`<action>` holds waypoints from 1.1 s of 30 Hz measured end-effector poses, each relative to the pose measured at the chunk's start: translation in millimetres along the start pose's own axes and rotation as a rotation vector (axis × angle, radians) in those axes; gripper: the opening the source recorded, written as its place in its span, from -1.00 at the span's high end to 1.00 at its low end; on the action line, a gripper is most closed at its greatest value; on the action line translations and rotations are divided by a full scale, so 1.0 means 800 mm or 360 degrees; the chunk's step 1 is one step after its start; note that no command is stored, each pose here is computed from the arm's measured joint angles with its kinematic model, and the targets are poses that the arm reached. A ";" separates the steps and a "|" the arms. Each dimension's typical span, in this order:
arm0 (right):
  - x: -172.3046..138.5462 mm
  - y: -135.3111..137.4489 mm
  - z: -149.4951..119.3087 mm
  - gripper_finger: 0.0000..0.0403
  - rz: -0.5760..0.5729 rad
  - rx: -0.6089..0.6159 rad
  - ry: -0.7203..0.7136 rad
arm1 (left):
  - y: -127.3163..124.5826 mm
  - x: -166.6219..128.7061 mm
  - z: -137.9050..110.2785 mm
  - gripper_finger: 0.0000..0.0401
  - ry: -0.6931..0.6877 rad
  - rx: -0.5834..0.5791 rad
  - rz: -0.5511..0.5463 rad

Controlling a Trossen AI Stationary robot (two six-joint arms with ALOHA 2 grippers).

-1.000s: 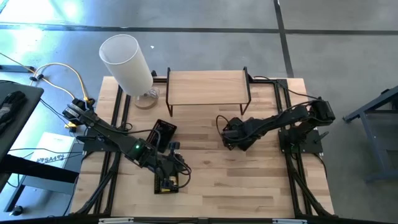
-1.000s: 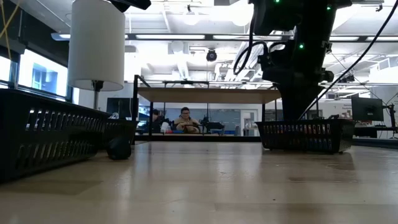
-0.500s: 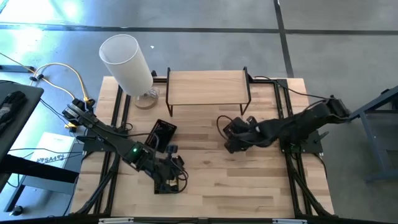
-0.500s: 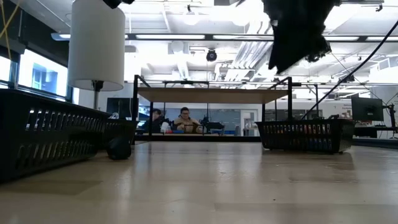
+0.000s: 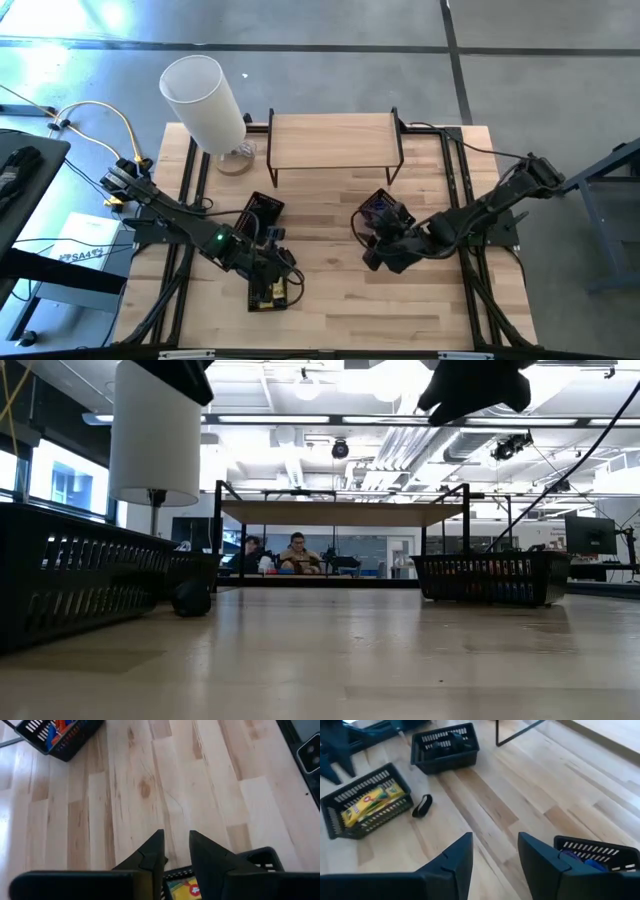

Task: Pick & Place Office Desk Supplies
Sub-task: Adjust the bottom black bin

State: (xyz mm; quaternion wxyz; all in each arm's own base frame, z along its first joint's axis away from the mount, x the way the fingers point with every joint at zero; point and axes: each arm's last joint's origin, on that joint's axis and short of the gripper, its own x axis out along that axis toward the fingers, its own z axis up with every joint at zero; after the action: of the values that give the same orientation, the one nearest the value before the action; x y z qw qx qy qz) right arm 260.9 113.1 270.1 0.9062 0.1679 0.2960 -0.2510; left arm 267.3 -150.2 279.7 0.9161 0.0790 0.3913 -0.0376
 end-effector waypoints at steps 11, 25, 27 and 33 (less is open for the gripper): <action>-0.008 0.013 -0.013 0.29 0.0046 -0.0035 -0.0025 | 0.020 0.006 0.006 -0.04 -0.0036 -0.0126 0.0113; -0.026 0.028 -0.027 0.29 0.0117 -0.0068 -0.0111 | 0.056 0.053 0.011 -0.11 0.0085 -0.0116 -0.0061; -0.028 0.030 -0.028 0.29 0.0133 -0.0065 -0.0118 | 0.055 0.067 0.010 -0.11 0.0156 -0.0038 -0.0059; -0.032 0.033 -0.032 0.29 0.0161 -0.0069 -0.0123 | 0.059 0.099 0.012 -0.11 0.0464 0.0013 -0.0022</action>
State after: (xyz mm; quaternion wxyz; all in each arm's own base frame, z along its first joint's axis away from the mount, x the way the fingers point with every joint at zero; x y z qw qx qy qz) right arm 246.4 155.4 270.7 0.9319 0.1532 0.2572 -0.2047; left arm 335.5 -106.2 234.4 0.8489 0.0848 0.5206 -0.0335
